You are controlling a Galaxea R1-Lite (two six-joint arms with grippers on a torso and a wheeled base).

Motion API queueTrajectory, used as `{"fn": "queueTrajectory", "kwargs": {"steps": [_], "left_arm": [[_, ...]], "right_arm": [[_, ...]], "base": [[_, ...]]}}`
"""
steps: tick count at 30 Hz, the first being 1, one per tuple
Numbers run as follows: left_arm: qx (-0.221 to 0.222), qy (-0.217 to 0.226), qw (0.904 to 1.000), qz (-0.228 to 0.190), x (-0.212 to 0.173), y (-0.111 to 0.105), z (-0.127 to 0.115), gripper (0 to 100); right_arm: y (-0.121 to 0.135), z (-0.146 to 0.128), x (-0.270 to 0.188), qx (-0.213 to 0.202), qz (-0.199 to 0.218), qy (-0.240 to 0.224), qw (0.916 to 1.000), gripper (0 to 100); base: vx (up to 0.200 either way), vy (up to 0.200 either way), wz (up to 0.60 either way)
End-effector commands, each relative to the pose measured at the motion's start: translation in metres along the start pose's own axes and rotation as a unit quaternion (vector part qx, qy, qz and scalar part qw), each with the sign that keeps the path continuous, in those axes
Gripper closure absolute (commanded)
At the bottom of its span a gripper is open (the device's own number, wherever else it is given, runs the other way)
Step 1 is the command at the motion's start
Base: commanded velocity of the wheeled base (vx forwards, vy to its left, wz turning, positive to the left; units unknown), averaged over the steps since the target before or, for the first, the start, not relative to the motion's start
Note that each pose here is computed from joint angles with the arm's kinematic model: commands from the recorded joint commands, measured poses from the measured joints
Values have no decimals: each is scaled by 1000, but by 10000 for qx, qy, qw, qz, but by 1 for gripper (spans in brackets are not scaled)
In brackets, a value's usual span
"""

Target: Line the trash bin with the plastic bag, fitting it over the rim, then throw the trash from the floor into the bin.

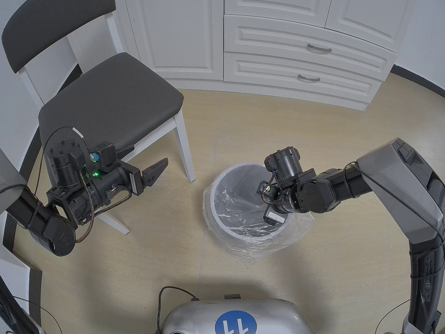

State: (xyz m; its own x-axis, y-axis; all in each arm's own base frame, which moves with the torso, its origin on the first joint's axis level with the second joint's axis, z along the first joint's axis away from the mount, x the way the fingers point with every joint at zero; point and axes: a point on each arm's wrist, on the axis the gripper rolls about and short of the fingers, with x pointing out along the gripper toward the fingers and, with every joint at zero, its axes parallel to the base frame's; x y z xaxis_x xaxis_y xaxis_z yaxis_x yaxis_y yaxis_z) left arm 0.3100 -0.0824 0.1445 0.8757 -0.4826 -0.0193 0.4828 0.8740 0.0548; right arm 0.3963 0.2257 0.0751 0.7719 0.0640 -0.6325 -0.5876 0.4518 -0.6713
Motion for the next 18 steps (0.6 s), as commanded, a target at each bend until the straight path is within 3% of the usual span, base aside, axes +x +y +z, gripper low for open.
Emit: {"fn": "queueTrajectory", "kwargs": {"steps": [1,7,13,18], "left_arm": [[-6,21,10000,-22,-2,-2,-1,0],[-4,13,10000,-37,-2,-2,0,0],[-10,33,10000,-61,-2,-4,-1,0],[-12,41,10000,-62,-3,-4,-1,0]], "right_arm": [[0,-6,-5,-84,47,68,9999,0],[0,-11,-35,-255,274,106,9992,0],[10,-14,-63,-534,893,193,9944,0],[9,-1,-52,-368,659,-21,9971,0]], "base": [[0,0,0],[0,0,0],[0,0,0],[0,0,0]]}}
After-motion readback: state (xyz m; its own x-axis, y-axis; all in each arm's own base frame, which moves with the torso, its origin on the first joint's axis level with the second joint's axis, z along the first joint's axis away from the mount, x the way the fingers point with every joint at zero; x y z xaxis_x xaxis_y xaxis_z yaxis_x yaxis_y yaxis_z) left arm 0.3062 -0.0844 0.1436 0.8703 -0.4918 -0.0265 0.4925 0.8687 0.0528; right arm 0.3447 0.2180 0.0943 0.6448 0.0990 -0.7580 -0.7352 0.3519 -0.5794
